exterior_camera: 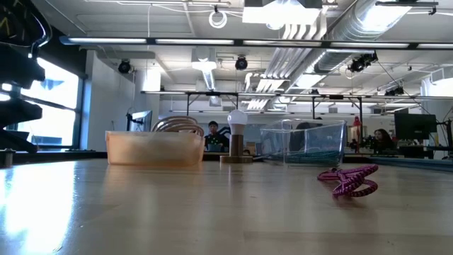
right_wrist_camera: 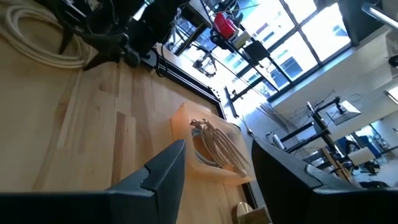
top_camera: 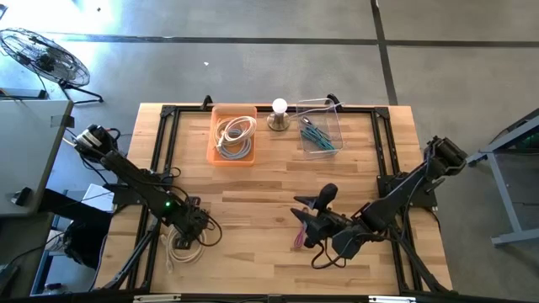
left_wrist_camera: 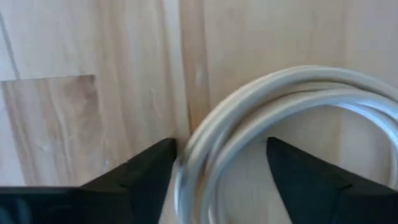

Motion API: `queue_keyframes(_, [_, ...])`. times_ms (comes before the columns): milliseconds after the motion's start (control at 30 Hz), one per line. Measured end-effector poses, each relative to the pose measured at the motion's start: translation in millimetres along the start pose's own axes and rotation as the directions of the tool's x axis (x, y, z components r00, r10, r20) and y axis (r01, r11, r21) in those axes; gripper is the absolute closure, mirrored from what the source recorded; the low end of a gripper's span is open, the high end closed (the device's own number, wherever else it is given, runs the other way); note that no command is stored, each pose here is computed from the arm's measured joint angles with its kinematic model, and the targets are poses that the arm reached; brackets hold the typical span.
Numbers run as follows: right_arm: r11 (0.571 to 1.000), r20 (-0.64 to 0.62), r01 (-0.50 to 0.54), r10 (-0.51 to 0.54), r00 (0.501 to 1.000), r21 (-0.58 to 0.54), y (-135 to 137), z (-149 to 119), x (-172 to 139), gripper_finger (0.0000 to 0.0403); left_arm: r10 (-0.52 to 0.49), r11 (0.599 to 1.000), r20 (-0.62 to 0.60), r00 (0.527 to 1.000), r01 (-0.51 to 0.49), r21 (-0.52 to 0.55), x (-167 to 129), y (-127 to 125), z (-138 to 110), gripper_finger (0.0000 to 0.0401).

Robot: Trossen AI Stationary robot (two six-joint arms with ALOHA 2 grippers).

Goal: Pick & Place USB Port
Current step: Put the light brown HDMI cable into the orange bin

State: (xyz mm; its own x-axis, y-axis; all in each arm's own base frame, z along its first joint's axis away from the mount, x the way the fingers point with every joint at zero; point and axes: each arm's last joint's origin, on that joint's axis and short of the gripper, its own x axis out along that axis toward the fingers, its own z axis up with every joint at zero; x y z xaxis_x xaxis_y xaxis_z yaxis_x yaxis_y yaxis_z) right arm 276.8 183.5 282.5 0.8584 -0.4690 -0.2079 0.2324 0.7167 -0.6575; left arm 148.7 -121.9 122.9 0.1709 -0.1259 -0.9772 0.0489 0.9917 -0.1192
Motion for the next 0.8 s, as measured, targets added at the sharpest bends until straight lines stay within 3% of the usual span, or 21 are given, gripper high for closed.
queue_keyframes(367, [1.000, 0.018, -0.005, 0.005, 1.000, -0.001, 4.5, 2.0, -9.8, 0.0226, 0.029, 1.000, 0.060, 0.998, -0.030, 0.007, -0.2, 4.5, 1.4, 0.0373])
queue_keyframes(600, [1.000, 0.029, -0.012, 0.011, 1.000, 0.013, 6.8, 3.1, -14.8, 0.0226, -0.048, 0.992, 0.227, 0.973, 0.021, 0.123, -9.6, 4.8, 16.2, 0.0348])
queue_keyframes(800, [0.999, 0.039, -0.011, 0.010, 0.999, 0.033, 6.5, 4.8, -15.3, 0.0226, -0.042, 0.977, 0.436, 0.899, -0.054, 0.206, -25.9, 22.6, 41.8, 0.0368])
